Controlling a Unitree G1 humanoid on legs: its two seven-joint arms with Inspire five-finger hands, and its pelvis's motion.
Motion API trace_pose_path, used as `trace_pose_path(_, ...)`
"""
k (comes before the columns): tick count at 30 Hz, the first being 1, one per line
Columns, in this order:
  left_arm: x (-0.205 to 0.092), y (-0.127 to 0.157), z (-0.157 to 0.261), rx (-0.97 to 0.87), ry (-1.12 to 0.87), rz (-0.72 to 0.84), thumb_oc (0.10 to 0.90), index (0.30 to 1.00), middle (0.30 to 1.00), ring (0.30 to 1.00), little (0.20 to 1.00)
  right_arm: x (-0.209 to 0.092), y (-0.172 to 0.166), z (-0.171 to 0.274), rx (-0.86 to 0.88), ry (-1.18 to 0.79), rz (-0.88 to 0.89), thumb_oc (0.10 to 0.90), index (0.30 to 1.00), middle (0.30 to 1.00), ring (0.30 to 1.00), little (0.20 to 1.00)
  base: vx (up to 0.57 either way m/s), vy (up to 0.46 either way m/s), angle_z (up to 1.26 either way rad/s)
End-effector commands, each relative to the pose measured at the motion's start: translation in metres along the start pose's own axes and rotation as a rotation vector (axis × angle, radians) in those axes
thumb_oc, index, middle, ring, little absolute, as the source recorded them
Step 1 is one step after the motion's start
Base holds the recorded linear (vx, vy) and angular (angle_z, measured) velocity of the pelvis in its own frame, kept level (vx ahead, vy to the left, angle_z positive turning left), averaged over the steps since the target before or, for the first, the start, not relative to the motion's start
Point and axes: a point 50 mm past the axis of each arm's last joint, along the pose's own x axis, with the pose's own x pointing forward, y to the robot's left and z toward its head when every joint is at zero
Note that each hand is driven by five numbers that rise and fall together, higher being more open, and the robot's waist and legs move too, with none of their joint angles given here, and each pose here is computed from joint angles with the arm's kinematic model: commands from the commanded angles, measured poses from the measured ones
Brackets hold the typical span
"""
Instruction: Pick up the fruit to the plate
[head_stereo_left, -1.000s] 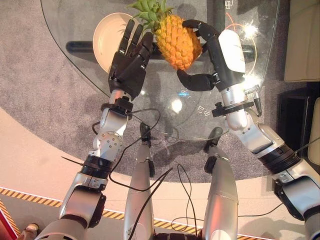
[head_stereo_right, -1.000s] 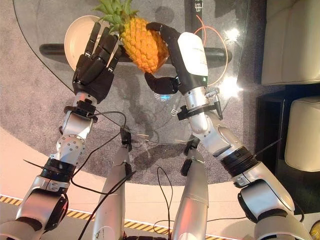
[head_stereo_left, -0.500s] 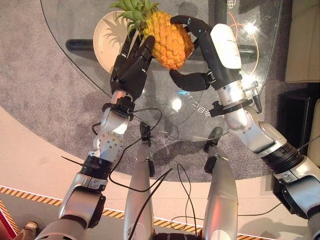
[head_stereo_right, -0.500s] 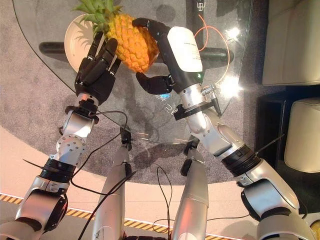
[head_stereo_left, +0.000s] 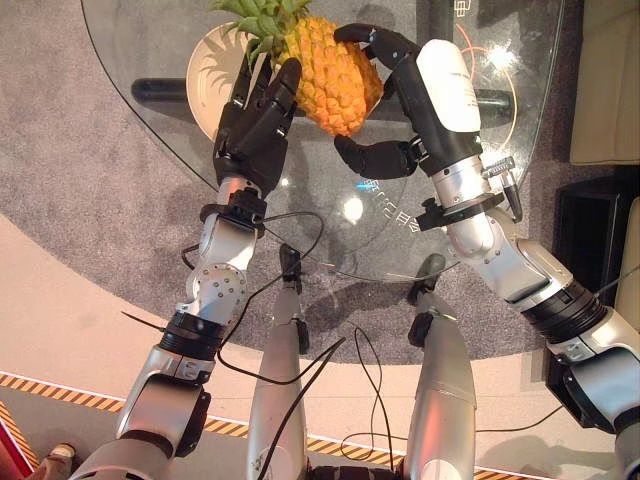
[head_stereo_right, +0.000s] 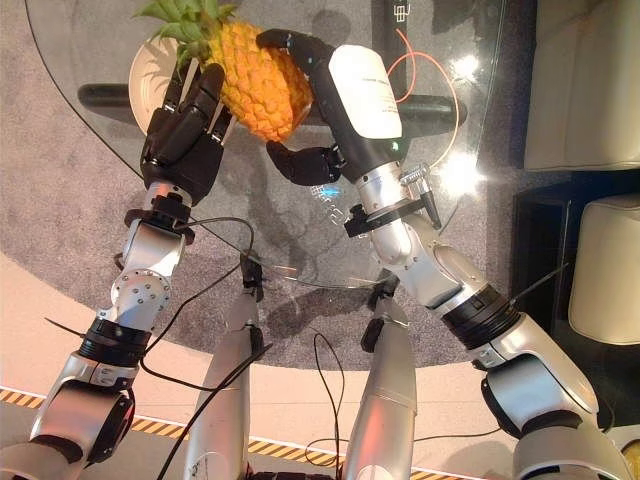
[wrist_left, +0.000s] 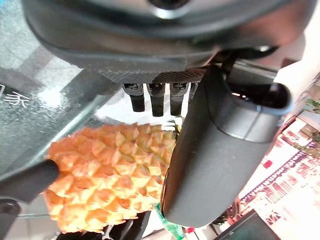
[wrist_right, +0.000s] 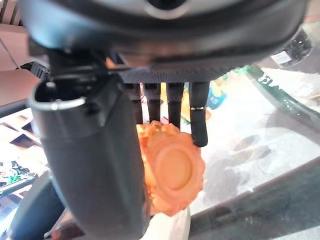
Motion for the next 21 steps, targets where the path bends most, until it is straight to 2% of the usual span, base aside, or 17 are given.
trace_pose_path(1, 0.003, -0.061, 0.035, -0.070, -0.189, -0.274, 0.800, 0.900, 0.900, 0.900, 0.900, 0.026, -0.032, 0.077, 0.020, -0.443, -0.124, 0.100, 0.300, 0.300, 0.300, 0.200, 0.00, 0.000, 0.00)
trace_pose_path(21, 0.002, -0.059, 0.048, -0.107, -0.263, -0.226, 0.800, 0.900, 0.900, 0.900, 0.900, 0.023, -0.031, 0.084, -0.086, -0.574, -0.059, 0.100, 0.300, 0.300, 0.300, 0.200, 0.00, 0.000, 0.00)
